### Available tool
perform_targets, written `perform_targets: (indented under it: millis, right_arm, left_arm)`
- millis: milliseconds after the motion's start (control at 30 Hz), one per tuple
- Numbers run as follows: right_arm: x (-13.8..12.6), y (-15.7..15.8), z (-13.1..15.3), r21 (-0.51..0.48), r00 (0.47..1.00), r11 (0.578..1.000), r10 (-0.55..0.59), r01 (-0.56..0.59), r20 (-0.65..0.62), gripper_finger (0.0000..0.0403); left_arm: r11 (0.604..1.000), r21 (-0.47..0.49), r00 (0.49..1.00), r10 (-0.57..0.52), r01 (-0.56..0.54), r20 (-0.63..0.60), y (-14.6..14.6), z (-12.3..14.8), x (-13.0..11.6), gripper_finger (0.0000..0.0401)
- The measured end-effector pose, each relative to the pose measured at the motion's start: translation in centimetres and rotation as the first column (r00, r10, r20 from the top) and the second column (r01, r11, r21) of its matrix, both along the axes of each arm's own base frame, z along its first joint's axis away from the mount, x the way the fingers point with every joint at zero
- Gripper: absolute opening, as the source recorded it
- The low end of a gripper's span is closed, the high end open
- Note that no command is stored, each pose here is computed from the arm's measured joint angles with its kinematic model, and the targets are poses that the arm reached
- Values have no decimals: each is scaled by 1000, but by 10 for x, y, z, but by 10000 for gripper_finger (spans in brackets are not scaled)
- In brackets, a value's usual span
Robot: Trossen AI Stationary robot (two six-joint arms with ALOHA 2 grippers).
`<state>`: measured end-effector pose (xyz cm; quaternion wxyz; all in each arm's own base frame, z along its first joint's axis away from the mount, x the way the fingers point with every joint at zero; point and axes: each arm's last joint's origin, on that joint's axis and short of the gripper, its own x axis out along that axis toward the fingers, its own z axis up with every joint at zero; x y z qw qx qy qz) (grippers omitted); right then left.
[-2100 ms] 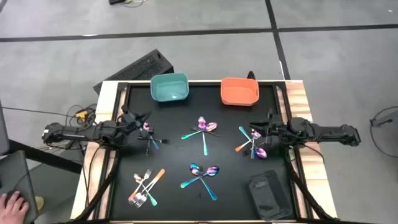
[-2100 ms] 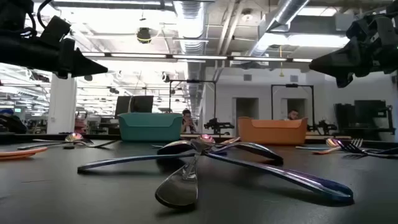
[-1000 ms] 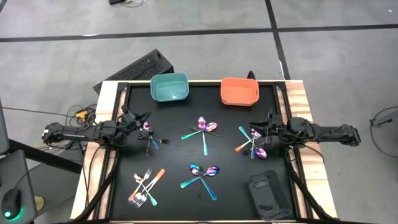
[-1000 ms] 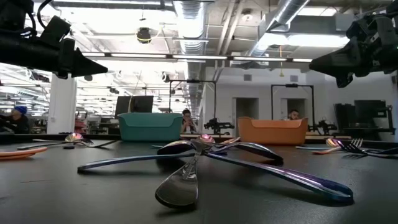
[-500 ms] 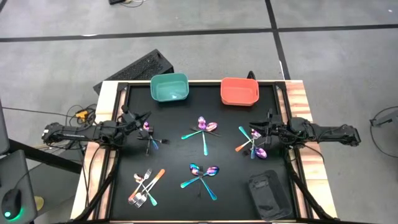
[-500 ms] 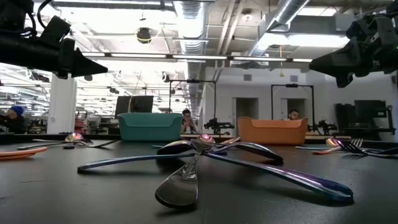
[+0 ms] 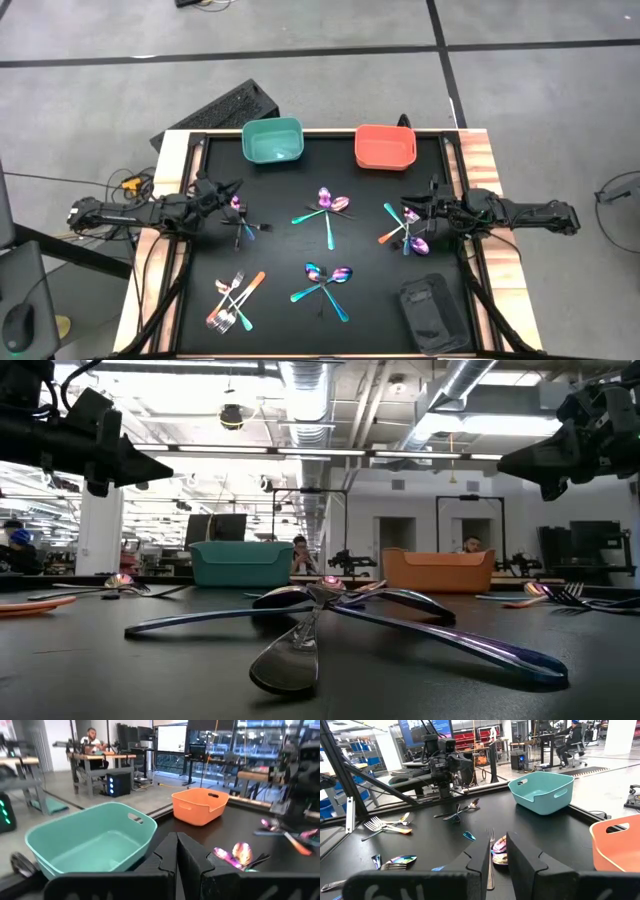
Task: Sort silverware by color (type)
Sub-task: Put the purple spoon into the orange bin
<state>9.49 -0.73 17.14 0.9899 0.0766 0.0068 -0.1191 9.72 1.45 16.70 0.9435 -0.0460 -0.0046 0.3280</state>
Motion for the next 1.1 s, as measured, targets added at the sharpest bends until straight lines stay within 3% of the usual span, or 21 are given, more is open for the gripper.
perform_targets:
  millis: [67, 167, 333, 533, 800, 900, 1100]
  right_arm:
    - [0, 0, 0, -2, 1000, 1000, 0, 0, 0, 87]
    - [0, -1, 1, -85, 1000, 996, -20, 19, -12, 87]
    - [0, -3, 3, -183, 999, 982, -47, 47, 5, 87]
    - [0, -3, 9, -31, 993, 998, -55, 58, 102, 87]
    - [-1, -4, 11, -88, 993, 993, -70, 79, 100, 87]
    - [-1, -5, 13, -42, 988, 995, -80, 86, 132, 87]
    - [-1, -9, 15, 73, 977, 991, -120, 109, 178, 87]
  left_arm:
    - [1000, 16, 1000, 14, -14, -6, 1, 0, 0, 0]
    - [999, 45, 999, 28, -27, -19, 2, 1, 0, 0]
    - [999, 14, 1000, 29, -29, 2, 3, 0, 0, 0]
    - [999, 5, 999, 35, -35, 10, 3, 0, 0, 0]
    - [998, 57, 999, 34, -32, -31, 3, 0, 0, 0]
    - [999, 14, 999, 33, -33, 3, 3, 0, 0, 0]
    - [999, 19, 999, 32, -32, 0, 3, 0, 0, 0]
